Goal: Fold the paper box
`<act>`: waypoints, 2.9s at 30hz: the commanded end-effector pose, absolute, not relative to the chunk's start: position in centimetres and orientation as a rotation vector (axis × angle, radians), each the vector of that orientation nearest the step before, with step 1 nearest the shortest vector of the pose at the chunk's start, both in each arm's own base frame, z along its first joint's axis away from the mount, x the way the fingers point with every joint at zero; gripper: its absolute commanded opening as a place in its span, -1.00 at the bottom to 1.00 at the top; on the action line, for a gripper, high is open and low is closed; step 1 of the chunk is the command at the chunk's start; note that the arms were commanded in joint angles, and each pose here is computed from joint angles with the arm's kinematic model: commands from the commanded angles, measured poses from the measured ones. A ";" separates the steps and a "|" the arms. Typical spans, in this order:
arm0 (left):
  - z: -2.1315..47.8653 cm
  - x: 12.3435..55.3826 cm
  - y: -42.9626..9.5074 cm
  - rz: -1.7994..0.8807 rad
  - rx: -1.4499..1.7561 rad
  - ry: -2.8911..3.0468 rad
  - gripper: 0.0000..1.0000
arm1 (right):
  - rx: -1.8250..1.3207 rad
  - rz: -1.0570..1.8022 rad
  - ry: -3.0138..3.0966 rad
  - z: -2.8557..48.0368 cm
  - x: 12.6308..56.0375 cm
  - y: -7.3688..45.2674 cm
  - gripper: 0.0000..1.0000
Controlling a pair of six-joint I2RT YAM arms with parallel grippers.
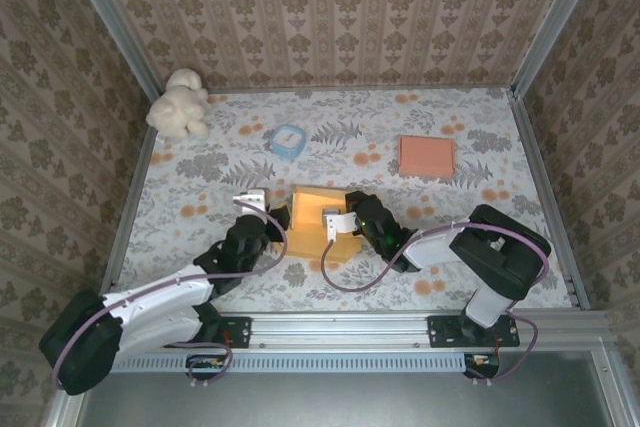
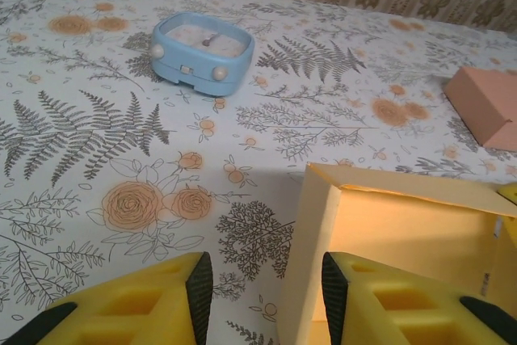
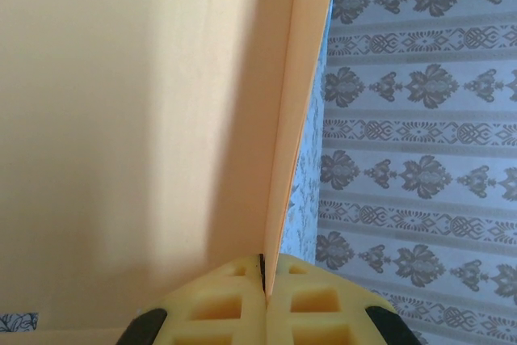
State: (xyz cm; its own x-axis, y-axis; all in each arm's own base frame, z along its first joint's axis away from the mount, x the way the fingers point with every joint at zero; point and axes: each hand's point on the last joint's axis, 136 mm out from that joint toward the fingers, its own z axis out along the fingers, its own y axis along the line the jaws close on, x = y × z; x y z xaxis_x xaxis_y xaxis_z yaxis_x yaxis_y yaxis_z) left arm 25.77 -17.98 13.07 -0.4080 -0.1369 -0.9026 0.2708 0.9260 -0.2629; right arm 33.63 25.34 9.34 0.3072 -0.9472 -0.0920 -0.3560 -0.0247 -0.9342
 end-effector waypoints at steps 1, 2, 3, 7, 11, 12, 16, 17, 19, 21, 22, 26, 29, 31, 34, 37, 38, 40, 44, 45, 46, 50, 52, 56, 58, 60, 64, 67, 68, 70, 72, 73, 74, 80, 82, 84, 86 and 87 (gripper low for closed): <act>13.1 25.3 -19.1 -0.488 0.196 1.931 -0.14 | -1.651 -0.786 1.247 7.9 32.8 24.4 -1.00; 13.1 25.3 -19.6 -0.503 0.215 1.929 -0.14 | -1.647 -0.789 1.244 8.0 32.8 24.5 -1.00; 13.0 25.3 -20.0 -0.512 0.232 1.930 -0.14 | -1.648 -0.792 1.238 8.0 32.8 24.6 -1.00; 12.2 25.6 -21.1 -0.515 0.281 1.943 -0.16 | -1.633 -0.811 1.215 8.7 32.6 25.0 -1.00; 11.2 26.4 -21.5 -0.461 0.290 1.969 -0.20 | -1.633 -0.815 1.204 8.9 32.5 25.3 -1.00; 10.9 26.7 -21.4 -0.437 0.287 1.976 -0.22 | -1.631 -0.815 1.203 9.0 32.5 25.3 -1.00; 10.5 28.0 -20.9 -0.339 0.244 1.978 -0.24 | -1.631 -0.808 1.193 9.1 32.2 25.7 -1.00; 10.4 28.3 -20.8 -0.316 0.234 1.976 -0.25 | -1.632 -0.807 1.193 9.1 32.2 25.7 -1.00; 10.3 28.9 -20.8 -0.283 0.221 1.971 -0.29 | -1.634 -0.805 1.193 8.9 32.1 25.7 -1.00; 10.0 29.4 -20.9 -0.262 0.215 1.970 -0.32 | -1.638 -0.804 1.195 8.7 32.1 25.7 -1.00; 9.8 29.5 -21.1 -0.253 0.214 1.969 -0.34 | -1.640 -0.804 1.195 8.7 32.1 25.7 -1.00; 9.2 30.3 -20.7 -0.159 0.182 1.970 -0.50 | -1.640 -0.808 1.198 8.4 32.0 25.6 -1.00; 8.8 30.6 -18.5 -0.021 0.076 1.973 -0.77 | -1.640 -0.816 1.205 8.1 32.0 25.4 -1.00; 8.7 30.6 -17.6 0.025 0.037 1.965 -0.81 | -1.637 -0.823 1.209 8.1 32.1 25.2 -1.00; 8.9 30.6 -17.2 0.050 0.034 1.958 -0.91 | -1.617 -0.825 1.220 8.4 32.3 25.3 -1.00; 8.8 30.7 -17.8 0.033 0.058 1.962 -0.92 | -1.591 -0.802 1.233 8.7 32.3 25.5 -1.00; 8.8 30.7 -17.9 0.028 0.066 1.962 -0.93 | -1.574 -0.793 1.240 8.9 32.4 25.6 -0.93; 8.7 30.6 -18.3 0.021 0.079 1.959 -0.93 | -1.540 -0.763 1.261 9.3 32.3 25.7 -0.78; 8.5 30.7 -18.6 0.018 0.091 1.958 -0.93 | -1.490 -0.703 1.284 10.3 32.0 26.2 -0.46; 8.6 30.7 -18.8 0.014 0.094 1.956 -0.94 | -1.477 -0.682 1.294 10.6 31.9 26.3 -0.39; 8.6 30.7 -18.9 0.014 0.096 1.956 -0.94 | -1.460 -0.659 1.307 11.0 31.8 26.4 -0.32; 8.5 30.7 -18.9 0.011 0.095 1.956 -0.94 | -1.393 -0.566 1.349 12.8 31.0 26.6 -0.13; 8.6 30.6 -18.9 0.002 0.091 1.954 -0.94 | -1.354 -0.511 1.373 13.9 30.4 26.6 -0.12; 8.7 30.3 -19.0 -0.021 0.088 1.951 -0.94 | -1.208 -0.383 1.448 16.9 29.1 25.4 -0.12; 8.8 30.1 -19.1 -0.039 0.084 1.944 -0.95 | -1.083 -0.288 1.514 18.3 28.4 24.6 -0.13; 9.0 29.9 -19.1 -0.054 0.080 1.932 -0.95 | -0.941 -0.160 1.618 19.5 27.6 23.7 -0.13; 9.5 29.6 -18.9 -0.075 0.057 1.900 -0.96 | -0.537 0.086 1.845 20.8 27.0 21.5 -0.11; 9.8 29.3 -18.8 -0.094 0.041 1.877 -0.96 | -0.373 0.245 1.990 20.0 26.5 22.1 -0.08; 9.8 29.3 -18.8 -0.102 0.033 1.868 -0.96 | -0.335 0.302 2.021 19.7 26.4 22.8 -0.07; 10.0 29.1 -18.8 -0.118 0.022 1.849 -0.97 | -0.268 0.369 2.063 19.0 26.6 23.7 -0.05; 10.2 29.0 -18.9 -0.135 0.016 1.829 -0.98 | -0.238 0.425 2.074 18.8 27.0 24.9 -0.04; 10.3 29.0 -19.0 -0.143 0.015 1.821 -0.98 | -0.224 0.438 2.080 18.7 27.2 25.3 -0.02; 10.4 28.9 -19.2 -0.152 0.015 1.815 -0.98 | -0.205 0.447 2.086 18.7 27.4 25.6 0.00; 10.2 29.0 -19.7 -0.178 0.015 1.804 -0.97 | -0.196 0.484 2.103 17.7 28.1 27.3 0.05; 9.9 29.1 -19.7 -0.171 0.017 1.803 -0.97 | -0.190 0.496 2.102 17.3 28.2 27.5 0.06; 9.6 29.2 -19.8 -0.159 0.021 1.800 -0.97 | -0.187 0.516 2.096 17.1 28.3 27.8 0.07; 9.3 29.4 -20.1 -0.151 0.030 1.798 -0.97 | -0.183 0.537 2.095 17.0 28.4 28.0 0.07; 9.2 29.4 -20.2 -0.152 0.032 1.793 -0.97 | -0.184 0.547 2.096 17.0 28.5 28.1 0.08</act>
State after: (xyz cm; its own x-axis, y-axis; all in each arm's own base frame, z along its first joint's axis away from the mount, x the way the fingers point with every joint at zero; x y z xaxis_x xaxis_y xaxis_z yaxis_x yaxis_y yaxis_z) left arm 29.18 -19.87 8.45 -0.2702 -0.0353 -0.9622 0.1089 0.9918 -0.0670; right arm 28.05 27.00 16.08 -0.5568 0.0156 -0.8305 -0.3277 0.9146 0.2369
